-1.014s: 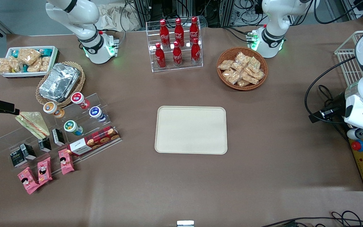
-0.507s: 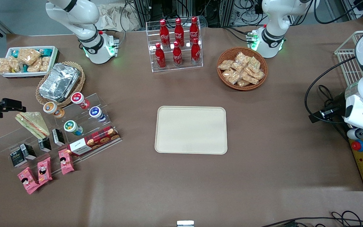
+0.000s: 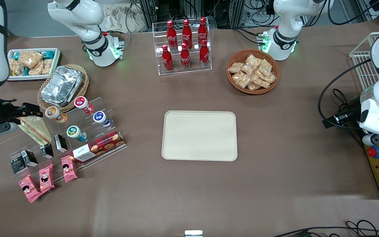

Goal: Place sandwich on tray
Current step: 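Close the right gripper on the plastic-wrapped sandwich and lift it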

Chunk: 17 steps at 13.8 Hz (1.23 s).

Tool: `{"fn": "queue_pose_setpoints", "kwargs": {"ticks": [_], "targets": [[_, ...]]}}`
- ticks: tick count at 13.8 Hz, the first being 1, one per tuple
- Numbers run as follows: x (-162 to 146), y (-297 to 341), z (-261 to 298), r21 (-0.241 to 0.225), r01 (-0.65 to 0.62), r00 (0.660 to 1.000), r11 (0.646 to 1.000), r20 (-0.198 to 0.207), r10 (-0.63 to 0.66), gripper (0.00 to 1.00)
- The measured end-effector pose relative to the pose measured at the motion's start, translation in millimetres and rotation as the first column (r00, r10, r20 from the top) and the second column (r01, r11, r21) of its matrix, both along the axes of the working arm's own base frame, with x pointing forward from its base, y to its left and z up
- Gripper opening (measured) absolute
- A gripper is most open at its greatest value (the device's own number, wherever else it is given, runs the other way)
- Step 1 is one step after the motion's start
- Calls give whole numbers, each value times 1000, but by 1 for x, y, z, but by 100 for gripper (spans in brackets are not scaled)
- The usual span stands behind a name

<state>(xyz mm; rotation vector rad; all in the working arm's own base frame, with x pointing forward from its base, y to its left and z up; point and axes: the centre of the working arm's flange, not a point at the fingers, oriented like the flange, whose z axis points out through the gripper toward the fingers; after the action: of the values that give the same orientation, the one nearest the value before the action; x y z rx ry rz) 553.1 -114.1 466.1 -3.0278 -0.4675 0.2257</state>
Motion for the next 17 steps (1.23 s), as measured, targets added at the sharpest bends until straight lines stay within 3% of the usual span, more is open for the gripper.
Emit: {"fn": "queue_pose_setpoints", "kwargs": {"ticks": [6, 11, 17], "targets": [[-1, -42, -20, 7, -187, 981, 982, 62, 186, 100], [1, -73, -48, 14, -310, 949, 950, 63, 309, 100], [1, -82, -62, 26, -349, 936, 937, 47, 348, 100]]}}
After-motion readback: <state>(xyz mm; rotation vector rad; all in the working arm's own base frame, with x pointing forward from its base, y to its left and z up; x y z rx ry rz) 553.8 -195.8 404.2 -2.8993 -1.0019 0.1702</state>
